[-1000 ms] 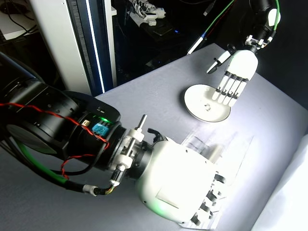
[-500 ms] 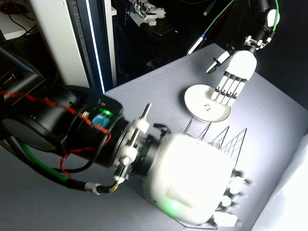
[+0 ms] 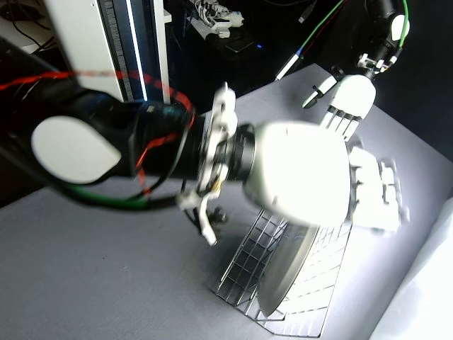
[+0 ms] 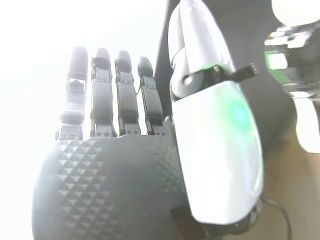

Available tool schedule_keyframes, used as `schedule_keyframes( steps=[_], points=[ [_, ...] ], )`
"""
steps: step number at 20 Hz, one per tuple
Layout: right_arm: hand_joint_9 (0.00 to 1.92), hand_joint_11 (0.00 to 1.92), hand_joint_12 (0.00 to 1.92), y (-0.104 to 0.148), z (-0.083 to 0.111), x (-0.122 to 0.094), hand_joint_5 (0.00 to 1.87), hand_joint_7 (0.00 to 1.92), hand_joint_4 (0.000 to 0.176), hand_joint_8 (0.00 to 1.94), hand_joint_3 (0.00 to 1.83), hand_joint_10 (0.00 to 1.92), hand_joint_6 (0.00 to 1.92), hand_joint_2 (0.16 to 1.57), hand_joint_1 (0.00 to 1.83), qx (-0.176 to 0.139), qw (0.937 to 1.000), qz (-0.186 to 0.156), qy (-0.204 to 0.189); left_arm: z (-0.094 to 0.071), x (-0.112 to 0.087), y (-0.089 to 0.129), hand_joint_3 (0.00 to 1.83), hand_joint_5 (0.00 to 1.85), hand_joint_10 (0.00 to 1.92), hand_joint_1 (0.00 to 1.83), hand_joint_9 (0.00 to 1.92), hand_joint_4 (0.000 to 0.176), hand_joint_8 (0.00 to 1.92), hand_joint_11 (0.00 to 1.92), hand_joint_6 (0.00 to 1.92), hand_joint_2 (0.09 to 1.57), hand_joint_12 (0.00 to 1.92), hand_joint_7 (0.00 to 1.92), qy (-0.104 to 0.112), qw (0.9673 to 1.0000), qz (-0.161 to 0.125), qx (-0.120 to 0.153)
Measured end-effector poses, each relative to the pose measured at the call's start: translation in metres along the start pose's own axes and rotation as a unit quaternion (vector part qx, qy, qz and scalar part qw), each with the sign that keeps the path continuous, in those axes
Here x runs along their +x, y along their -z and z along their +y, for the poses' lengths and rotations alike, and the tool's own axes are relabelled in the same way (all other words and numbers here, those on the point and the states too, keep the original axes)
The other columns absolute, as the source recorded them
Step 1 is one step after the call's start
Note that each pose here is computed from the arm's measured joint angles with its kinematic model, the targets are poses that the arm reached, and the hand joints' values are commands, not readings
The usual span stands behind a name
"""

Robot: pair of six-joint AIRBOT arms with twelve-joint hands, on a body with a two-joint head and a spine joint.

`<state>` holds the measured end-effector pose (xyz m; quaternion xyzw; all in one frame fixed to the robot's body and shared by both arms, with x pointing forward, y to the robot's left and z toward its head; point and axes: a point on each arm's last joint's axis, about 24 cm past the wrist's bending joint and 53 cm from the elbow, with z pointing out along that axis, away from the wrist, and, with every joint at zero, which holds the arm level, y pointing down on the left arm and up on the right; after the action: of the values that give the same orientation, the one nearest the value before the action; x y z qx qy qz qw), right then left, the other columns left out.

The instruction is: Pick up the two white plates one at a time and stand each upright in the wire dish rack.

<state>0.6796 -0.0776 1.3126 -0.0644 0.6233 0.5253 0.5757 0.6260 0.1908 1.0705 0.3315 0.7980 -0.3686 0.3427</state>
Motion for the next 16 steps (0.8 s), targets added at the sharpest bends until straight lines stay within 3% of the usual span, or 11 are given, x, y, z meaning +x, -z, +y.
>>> schedule_keyframes(
  steps=[6, 8, 11, 14, 16],
  points=[
    [0.00, 0.00, 0.00, -0.003, 0.044, 0.032, 0.00, 0.00, 0.000, 0.00, 0.00, 0.00, 0.00, 0.88, 1.12, -0.050, 0.9982, 0.032, 0.008, 0.000, 0.029, -0.004, 0.00, 0.11, 0.00, 0.00, 0.06, 0.000, 0.00, 0.00, 0.00, 1.23, 0.10, 0.09, 0.044, 0.9988, 0.021, 0.004],
    [0.00, 0.00, 0.00, -0.003, 0.052, 0.041, 0.00, 0.00, 0.000, 0.00, 0.00, 0.00, 0.00, 0.84, 1.19, -0.062, 0.9967, 0.046, 0.026, 0.000, 0.030, -0.004, 0.00, 0.11, 0.00, 0.00, 0.07, 0.000, 0.00, 0.00, 0.00, 1.23, 0.13, 0.09, 0.044, 0.9988, 0.022, 0.004],
    [0.00, 0.00, 0.00, 0.001, 0.066, 0.060, 0.00, 0.00, 0.000, 0.00, 0.00, 0.00, 0.00, 0.84, 1.27, -0.089, 0.9900, 0.074, 0.081, -0.003, 0.019, -0.005, 0.00, 0.14, 0.00, 0.00, 0.10, 0.000, 0.00, 0.00, 0.00, 1.23, 0.22, 0.12, 0.040, 0.9990, 0.016, 0.010],
    [0.00, 0.00, 0.00, 0.007, 0.066, 0.084, 0.00, 0.00, 0.000, 0.00, 0.00, 0.00, 0.00, 0.85, 1.29, -0.098, 0.9853, 0.103, 0.095, -0.009, 0.001, -0.006, 0.00, 0.11, 0.00, 0.00, 0.06, 0.000, 0.00, 0.00, 0.00, 1.24, 0.09, 0.08, 0.019, 0.9997, 0.004, 0.018],
    [0.00, 0.00, 0.00, 0.008, 0.065, 0.104, 0.00, 0.00, 0.000, 0.00, 0.00, 0.00, 0.00, 0.89, 1.44, -0.099, 0.9827, 0.124, 0.096, -0.013, -0.018, -0.006, 0.00, 0.08, 0.00, 0.00, 0.05, 0.000, 0.00, 0.00, 0.00, 1.23, 0.05, 0.06, 0.012, 0.9995, -0.017, 0.024]
  ],
)
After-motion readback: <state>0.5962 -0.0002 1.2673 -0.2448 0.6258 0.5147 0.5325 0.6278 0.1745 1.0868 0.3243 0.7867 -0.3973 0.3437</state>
